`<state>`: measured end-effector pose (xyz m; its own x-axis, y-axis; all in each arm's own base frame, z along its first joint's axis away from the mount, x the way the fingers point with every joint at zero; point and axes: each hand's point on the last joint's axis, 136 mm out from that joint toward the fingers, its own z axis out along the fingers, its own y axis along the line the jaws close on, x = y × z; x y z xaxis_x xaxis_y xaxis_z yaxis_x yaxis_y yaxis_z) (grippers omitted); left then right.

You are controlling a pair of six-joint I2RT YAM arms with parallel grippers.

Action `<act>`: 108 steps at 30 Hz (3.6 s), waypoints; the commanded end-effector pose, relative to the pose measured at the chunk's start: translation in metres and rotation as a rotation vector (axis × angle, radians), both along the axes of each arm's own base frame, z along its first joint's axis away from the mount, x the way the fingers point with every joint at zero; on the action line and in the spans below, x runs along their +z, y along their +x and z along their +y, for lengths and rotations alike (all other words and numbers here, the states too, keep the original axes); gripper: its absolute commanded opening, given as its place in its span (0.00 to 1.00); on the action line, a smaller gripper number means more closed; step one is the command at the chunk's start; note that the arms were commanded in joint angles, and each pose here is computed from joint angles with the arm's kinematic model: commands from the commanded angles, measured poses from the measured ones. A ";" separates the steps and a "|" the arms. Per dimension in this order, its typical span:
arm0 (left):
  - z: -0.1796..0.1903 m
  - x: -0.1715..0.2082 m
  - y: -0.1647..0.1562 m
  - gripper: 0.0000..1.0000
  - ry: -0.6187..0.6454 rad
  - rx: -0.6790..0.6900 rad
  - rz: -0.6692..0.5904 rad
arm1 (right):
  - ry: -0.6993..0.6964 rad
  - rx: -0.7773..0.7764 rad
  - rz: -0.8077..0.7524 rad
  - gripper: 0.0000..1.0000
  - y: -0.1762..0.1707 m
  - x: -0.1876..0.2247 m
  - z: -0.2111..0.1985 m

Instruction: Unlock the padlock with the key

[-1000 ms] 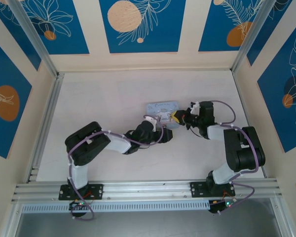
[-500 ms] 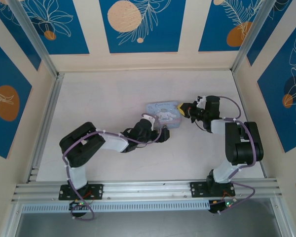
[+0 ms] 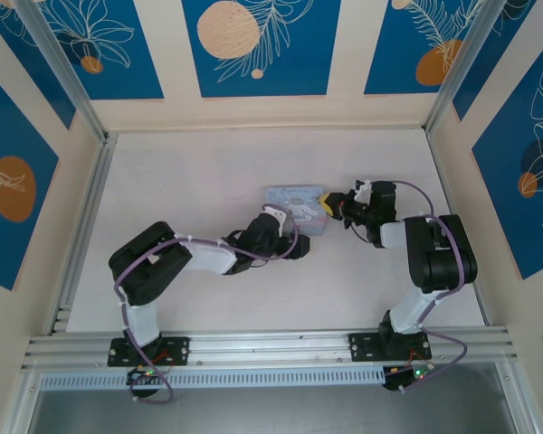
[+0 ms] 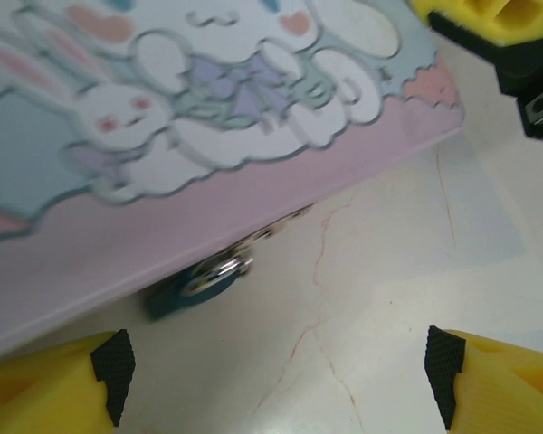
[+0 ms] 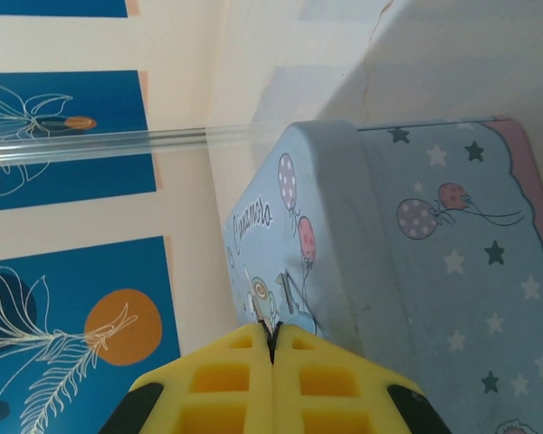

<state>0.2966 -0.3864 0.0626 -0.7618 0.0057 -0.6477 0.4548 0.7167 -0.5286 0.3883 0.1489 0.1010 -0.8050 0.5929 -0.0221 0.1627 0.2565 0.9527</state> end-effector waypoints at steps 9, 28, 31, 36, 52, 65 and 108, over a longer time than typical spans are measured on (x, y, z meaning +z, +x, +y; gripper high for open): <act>0.007 -0.021 0.015 0.84 0.120 0.027 -0.021 | 0.001 0.025 0.085 0.00 -0.014 -0.027 0.009; -0.020 -0.022 0.024 0.84 0.091 -0.028 -0.029 | -0.005 0.036 0.095 0.00 -0.015 -0.033 0.012; -0.030 -0.011 0.020 0.84 0.010 -0.047 -0.019 | -0.006 0.038 0.095 0.00 -0.014 -0.033 0.013; -0.034 0.005 0.019 0.85 -0.128 -0.025 0.003 | -0.008 0.040 0.096 0.00 -0.015 -0.034 0.014; -0.022 0.014 0.021 0.85 -0.363 0.109 0.076 | -0.005 0.045 0.100 0.00 -0.014 -0.034 0.015; -0.018 0.007 0.019 0.81 -0.450 0.210 0.120 | -0.008 0.044 0.103 0.00 -0.014 -0.036 0.016; 0.011 -0.039 0.020 0.25 -0.343 0.380 0.160 | -0.006 0.050 0.111 0.00 -0.011 -0.040 0.017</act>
